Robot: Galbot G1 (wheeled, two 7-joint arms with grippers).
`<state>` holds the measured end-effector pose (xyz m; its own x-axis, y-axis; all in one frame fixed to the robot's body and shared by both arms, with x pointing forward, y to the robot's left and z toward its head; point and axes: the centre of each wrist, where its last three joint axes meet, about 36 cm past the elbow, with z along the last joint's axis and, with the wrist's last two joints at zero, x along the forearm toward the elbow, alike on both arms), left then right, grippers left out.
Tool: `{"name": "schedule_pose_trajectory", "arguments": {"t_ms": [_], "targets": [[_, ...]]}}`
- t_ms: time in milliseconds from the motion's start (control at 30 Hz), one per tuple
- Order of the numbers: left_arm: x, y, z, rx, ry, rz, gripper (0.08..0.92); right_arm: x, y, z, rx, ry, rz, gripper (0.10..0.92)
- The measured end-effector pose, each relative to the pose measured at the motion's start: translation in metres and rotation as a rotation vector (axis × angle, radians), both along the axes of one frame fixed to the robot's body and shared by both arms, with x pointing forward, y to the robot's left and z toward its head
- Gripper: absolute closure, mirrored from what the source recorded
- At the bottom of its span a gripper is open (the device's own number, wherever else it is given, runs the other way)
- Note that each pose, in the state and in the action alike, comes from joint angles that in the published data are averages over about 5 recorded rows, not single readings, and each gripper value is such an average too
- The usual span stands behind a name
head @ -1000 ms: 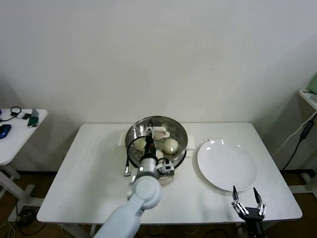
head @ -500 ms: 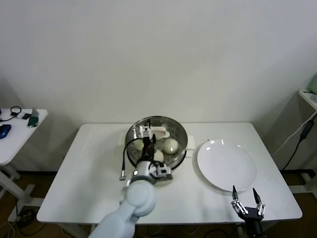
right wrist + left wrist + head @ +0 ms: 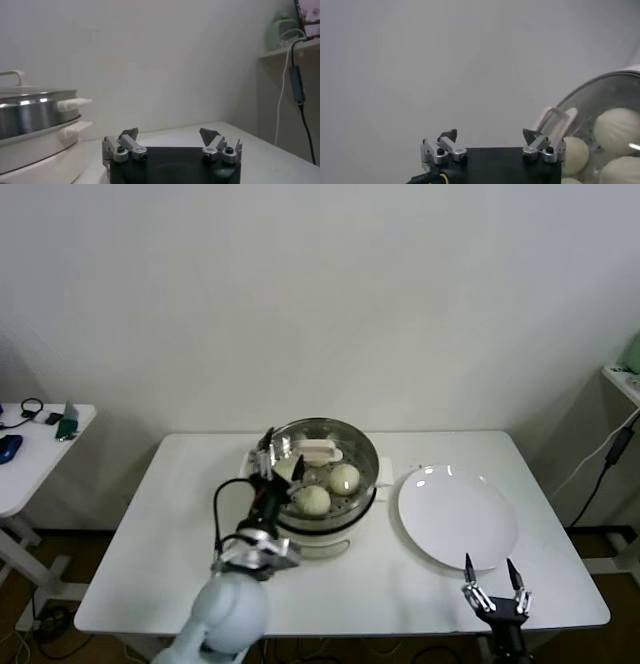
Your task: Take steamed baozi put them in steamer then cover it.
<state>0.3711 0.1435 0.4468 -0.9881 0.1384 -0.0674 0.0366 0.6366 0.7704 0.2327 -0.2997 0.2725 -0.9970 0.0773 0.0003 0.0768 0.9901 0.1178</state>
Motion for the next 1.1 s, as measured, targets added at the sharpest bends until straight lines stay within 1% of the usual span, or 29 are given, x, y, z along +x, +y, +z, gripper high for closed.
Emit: {"name": "schedule_pose_trajectory", "arguments": {"t_ms": [167, 267, 367, 433, 500, 633, 767, 933, 1100], "targets": [[-0.012, 0.047, -0.016, -0.241, 0.071, 0.041, 0.177, 0.000, 0.001, 0.000, -0.014, 0.000, 0.006, 0.200], [-0.023, 0.077, -0.032, -0.377, 0.124, 0.057, 0.177, 0.000, 0.001, 0.000, -0.019, 0.000, 0.011, 0.200], [-0.039, 0.100, -0.052, -0.501, 0.172, 0.062, 0.177, 0.001, 0.002, -0.001, -0.021, -0.001, 0.015, 0.200], [-0.050, 0.111, -0.065, -0.570, 0.195, 0.063, 0.177, 0.002, 0.002, -0.002, -0.022, -0.001, 0.017, 0.200], [-0.060, 0.118, -0.078, -0.626, 0.208, 0.066, 0.177, 0.002, 0.002, -0.002, -0.024, 0.000, 0.020, 0.200], [-0.078, 0.126, -0.101, -0.715, 0.217, 0.075, 0.177, 0.003, 0.003, -0.001, -0.029, 0.003, 0.031, 0.200], [-0.092, 0.127, -0.119, -0.776, 0.215, 0.084, 0.177, 0.004, 0.004, 0.001, -0.031, 0.001, 0.037, 0.200], [-0.106, 0.129, -0.132, -0.828, 0.204, 0.096, 0.177, 0.004, 0.005, 0.000, -0.032, 0.003, 0.042, 0.200], [-0.116, 0.130, -0.138, -0.857, 0.193, 0.105, 0.177, 0.004, 0.005, 0.000, -0.033, 0.005, 0.044, 0.200]]}}
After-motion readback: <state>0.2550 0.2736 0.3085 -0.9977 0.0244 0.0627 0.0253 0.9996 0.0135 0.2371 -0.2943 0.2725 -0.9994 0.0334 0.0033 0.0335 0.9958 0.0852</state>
